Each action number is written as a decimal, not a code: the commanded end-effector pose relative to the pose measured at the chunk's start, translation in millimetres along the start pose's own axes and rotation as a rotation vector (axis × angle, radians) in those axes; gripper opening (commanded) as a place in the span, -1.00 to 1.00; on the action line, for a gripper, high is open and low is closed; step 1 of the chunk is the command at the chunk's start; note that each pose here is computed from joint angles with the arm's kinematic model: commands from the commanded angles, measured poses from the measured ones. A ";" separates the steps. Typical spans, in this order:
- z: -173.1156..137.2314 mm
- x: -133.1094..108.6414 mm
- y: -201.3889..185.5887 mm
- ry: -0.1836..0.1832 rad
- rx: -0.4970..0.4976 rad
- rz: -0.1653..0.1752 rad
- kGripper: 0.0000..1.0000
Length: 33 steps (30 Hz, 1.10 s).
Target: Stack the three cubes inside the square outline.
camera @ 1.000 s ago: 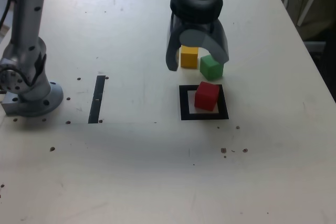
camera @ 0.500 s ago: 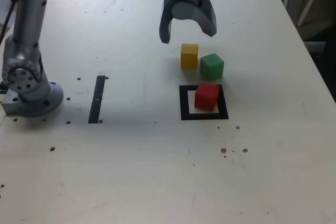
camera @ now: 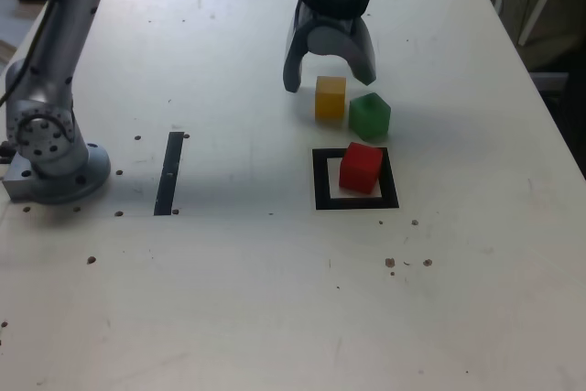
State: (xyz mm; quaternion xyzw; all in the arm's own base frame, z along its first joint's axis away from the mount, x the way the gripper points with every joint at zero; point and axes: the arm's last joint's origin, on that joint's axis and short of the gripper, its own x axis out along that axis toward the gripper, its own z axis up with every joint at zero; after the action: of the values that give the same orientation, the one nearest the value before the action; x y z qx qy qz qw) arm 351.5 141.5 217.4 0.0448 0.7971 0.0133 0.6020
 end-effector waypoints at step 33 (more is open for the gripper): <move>6.2 5.0 -1.8 0.049 0.021 0.001 -0.47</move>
State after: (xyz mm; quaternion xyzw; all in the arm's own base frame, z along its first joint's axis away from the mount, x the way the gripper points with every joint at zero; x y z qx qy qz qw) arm 356.7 140.8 209.3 0.0498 0.8114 0.0058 0.5824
